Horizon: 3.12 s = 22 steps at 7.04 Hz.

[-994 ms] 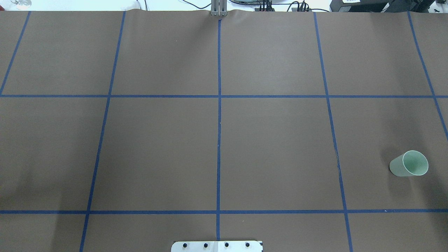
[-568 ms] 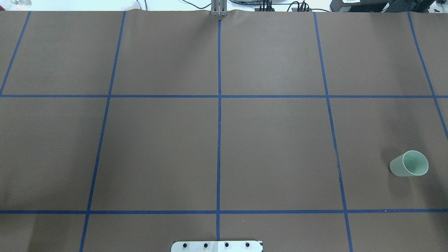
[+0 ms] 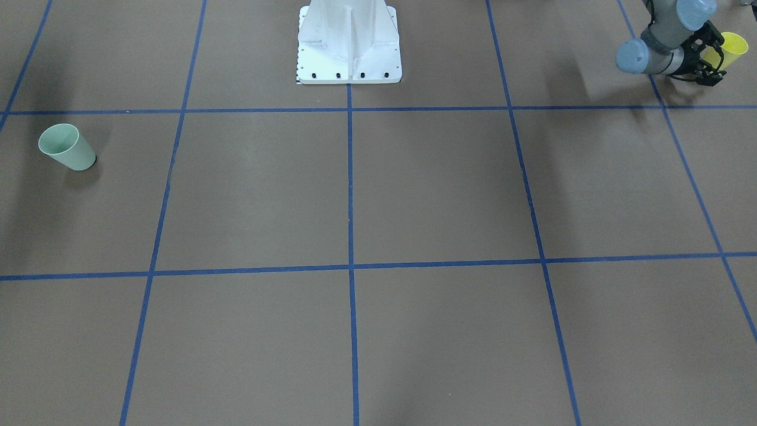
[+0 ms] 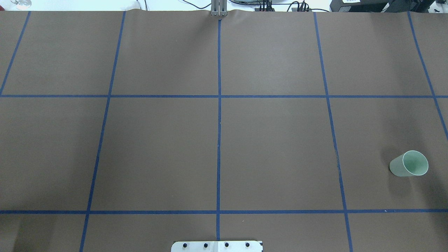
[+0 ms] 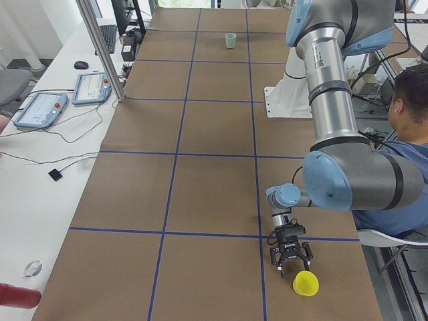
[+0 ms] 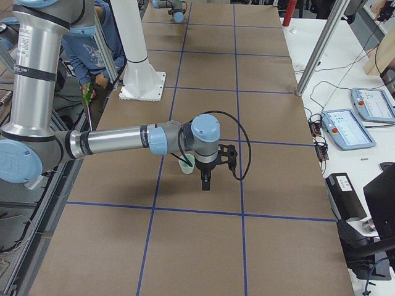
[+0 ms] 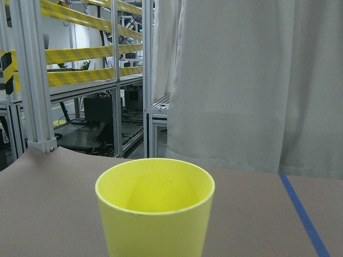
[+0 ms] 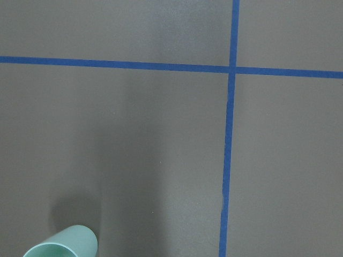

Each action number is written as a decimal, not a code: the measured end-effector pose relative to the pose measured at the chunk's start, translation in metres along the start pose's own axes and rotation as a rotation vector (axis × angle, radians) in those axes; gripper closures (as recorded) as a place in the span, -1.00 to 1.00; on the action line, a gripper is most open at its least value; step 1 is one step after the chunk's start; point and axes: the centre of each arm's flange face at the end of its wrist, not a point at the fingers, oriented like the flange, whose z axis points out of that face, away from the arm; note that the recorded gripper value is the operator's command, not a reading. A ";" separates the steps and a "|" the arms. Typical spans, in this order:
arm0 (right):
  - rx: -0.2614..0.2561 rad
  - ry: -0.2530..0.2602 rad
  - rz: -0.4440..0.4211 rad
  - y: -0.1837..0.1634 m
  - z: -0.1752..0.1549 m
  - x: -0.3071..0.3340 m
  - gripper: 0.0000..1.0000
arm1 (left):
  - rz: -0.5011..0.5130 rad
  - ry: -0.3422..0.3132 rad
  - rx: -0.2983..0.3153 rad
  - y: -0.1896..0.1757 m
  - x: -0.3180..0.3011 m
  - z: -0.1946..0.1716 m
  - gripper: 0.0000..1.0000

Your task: Transfer and stack yellow cup on green cup

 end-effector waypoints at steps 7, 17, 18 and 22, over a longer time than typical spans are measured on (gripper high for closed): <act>0.016 -0.003 -0.014 0.003 -0.009 -0.009 -1.00 | 0.003 -0.039 0.020 0.001 -0.013 0.044 -0.74; 0.030 -0.004 -0.019 0.001 -0.015 -0.015 -1.00 | 0.306 0.295 0.053 -0.109 0.032 0.118 0.73; 0.026 -0.004 -0.014 0.000 -0.012 -0.013 -1.00 | 0.368 0.411 0.067 -0.117 0.044 0.114 0.77; 0.055 -0.019 -0.043 -0.003 -0.010 -0.012 -1.00 | 0.589 0.849 0.097 -0.113 0.077 0.084 0.87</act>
